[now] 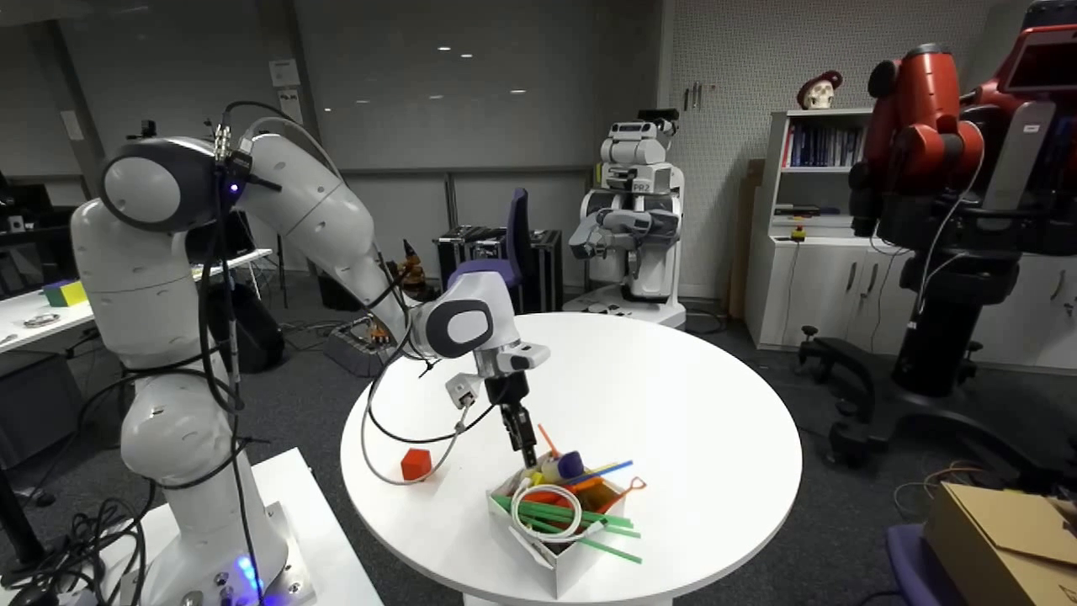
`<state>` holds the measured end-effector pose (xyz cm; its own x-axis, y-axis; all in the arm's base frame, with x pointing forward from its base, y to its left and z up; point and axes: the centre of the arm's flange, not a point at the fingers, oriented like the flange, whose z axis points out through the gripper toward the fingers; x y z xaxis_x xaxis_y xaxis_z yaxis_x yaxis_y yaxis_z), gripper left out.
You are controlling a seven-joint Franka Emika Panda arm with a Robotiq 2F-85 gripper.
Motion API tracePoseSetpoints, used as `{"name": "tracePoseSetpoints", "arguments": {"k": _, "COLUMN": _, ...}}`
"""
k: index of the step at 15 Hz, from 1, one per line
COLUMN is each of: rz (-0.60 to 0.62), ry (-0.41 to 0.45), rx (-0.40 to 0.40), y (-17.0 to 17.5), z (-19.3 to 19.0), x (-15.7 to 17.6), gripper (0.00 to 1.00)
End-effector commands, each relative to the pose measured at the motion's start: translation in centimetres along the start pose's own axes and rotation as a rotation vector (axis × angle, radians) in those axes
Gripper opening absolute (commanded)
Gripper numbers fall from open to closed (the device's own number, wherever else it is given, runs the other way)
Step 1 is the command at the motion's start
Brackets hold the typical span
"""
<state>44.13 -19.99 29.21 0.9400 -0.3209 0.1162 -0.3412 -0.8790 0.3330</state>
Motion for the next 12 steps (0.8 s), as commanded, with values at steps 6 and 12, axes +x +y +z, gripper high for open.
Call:
{"name": "tracePoseSetpoints", "arguments": {"k": 6, "rz": -0.464, "ry": -0.025, "rx": -0.016, "y": -12.4, "z": -1.2, "x": -12.6, "gripper": 1.0}}
{"name": "tracePoseSetpoints", "arguments": {"k": 12, "rz": -0.78, "ry": -0.038, "rx": 0.053, "y": -15.4, "z": -1.7, "x": -15.3, "gripper": 1.0}}
